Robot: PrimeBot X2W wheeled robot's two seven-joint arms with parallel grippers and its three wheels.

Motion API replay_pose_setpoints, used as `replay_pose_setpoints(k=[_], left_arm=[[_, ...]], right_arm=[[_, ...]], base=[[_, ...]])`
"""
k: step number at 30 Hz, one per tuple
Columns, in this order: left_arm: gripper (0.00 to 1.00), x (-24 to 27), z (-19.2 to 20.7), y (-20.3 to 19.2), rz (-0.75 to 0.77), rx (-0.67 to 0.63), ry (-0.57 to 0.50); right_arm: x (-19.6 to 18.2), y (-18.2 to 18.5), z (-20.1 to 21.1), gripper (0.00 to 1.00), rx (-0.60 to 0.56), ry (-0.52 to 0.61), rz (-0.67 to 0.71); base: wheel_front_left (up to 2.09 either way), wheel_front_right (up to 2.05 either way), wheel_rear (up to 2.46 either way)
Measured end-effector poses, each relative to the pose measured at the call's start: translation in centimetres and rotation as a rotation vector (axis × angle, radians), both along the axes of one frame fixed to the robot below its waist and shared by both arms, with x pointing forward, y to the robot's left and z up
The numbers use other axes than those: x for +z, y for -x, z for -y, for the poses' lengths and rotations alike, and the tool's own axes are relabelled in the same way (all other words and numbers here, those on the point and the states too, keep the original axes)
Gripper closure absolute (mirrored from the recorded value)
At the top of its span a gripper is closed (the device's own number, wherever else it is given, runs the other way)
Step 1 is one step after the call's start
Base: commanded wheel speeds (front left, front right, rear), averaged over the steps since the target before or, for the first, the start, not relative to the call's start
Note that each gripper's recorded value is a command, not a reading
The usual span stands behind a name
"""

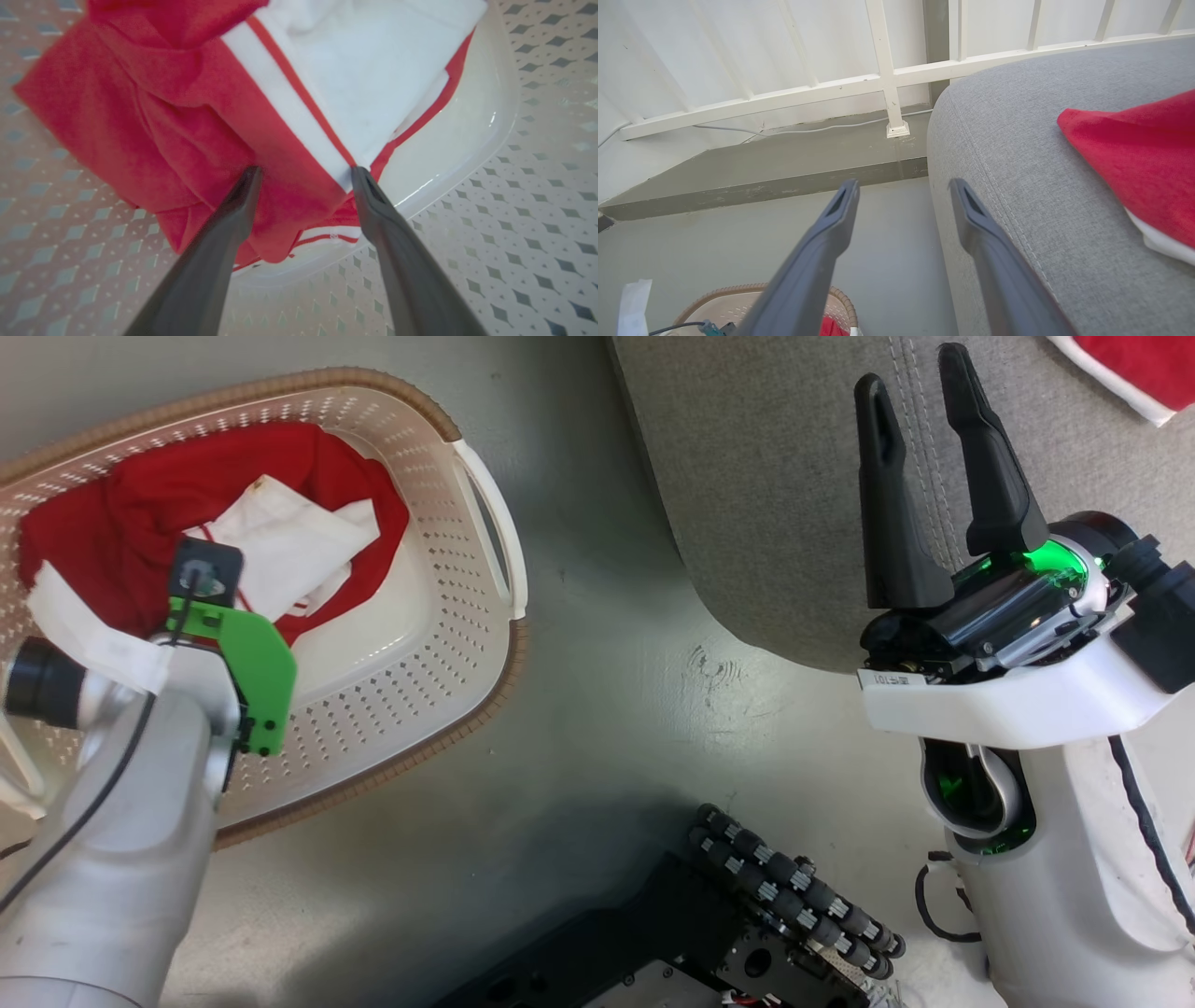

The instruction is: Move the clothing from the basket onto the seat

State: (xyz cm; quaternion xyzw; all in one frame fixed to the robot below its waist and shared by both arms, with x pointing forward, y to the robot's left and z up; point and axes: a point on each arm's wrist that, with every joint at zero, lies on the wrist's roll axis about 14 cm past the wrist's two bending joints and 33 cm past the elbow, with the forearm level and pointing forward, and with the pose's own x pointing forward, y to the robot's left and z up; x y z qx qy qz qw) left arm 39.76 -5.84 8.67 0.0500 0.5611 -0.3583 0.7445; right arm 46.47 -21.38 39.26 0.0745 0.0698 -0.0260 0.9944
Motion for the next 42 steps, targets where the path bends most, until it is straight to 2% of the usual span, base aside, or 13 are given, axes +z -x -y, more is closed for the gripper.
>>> replay_pose_setpoints(k=[6, 7, 8, 9, 21, 28, 32, 42], left_arm=[[0.0, -1.1, -0.9, 0.1, -0.029, 0.009, -0.048], [0.56, -1.2, -1.0, 0.1, -0.035, 0.011, -0.052], [0.93, -1.3, -1.0, 0.2, -0.042, 0.009, -0.057], [1.0, -1.4, -1.0, 0.4, -0.047, 0.009, -0.06], [1.0, -0.6, 0.0, -0.3, -0.041, 0.061, -0.028], [1.0, 3.2, 3.9, -0.5, 0.022, 0.071, 0.102], [1.0, 5.0, 4.8, -0.9, 0.059, 0.078, 0.151], [1.0, 10.0, 3.0, -3.5, 0.202, 0.157, 0.226]], right_arm=[[0.2, -0.1, 0.1, 0.0, -0.004, 0.0, 0.008], [0.3, -0.2, 0.1, 0.0, -0.003, 0.0, 0.012], [0.5, -0.2, 0.1, 0.0, -0.003, 0.001, 0.016], [0.6, -0.3, 0.1, 0.0, -0.002, 0.002, 0.022], [2.3, -1.2, -0.2, 0.0, 0.009, -0.024, 0.077], [3.5, -1.2, 0.3, 0.0, 0.009, 0.032, 0.1], [4.1, -1.2, 0.4, 0.0, 0.009, 0.043, 0.116], [5.1, -1.0, 0.1, 0.0, 0.052, 0.07, 0.134]], base=[[0.0, 0.0, 0.0], [0.0, 0.0, 0.0], [0.0, 0.0, 0.0], [0.0, 0.0, 0.0], [0.0, 0.0, 0.0], [0.0, 0.0, 0.0], [0.0, 0.0, 0.0], [0.0, 0.0, 0.0]])
